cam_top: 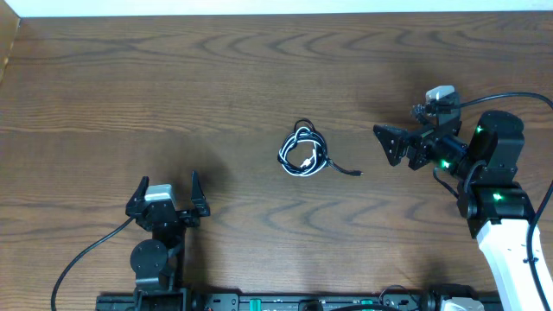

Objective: Untangle cables

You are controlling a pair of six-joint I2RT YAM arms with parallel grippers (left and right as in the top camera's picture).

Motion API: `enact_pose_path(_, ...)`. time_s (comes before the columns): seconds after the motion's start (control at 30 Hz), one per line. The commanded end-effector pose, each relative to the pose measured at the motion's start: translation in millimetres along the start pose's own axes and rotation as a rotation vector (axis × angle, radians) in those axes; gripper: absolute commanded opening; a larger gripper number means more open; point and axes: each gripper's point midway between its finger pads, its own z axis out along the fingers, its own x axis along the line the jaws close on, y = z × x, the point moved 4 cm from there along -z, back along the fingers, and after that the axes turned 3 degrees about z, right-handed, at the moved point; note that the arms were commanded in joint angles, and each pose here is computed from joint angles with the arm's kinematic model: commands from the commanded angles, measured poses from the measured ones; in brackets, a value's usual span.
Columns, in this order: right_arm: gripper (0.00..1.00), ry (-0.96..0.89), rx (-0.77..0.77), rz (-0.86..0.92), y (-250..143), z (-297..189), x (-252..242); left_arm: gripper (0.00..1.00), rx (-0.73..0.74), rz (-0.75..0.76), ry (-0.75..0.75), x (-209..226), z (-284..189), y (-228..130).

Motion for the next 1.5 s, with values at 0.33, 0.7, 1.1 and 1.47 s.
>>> enact_pose_path(0.33,0.99,0.004,0.021,0.016,1,-1,4,0.98,0.054,0.003,-0.007,-1,1,-14)
enact_pose_path(0.7,0.98,-0.085,0.062,0.046,-9,0,-9,0.98,0.072,0.0,-0.2,-25,-5,24)
enact_pose_path(1.1,0.92,-0.135,0.083,0.071,1,-4,-13,0.98,0.398,-0.064,-0.443,-58,22,102)
enact_pose_path(1.47,0.88,-0.149,0.168,0.147,41,20,-27,0.98,0.743,-0.054,-0.674,-132,84,119)
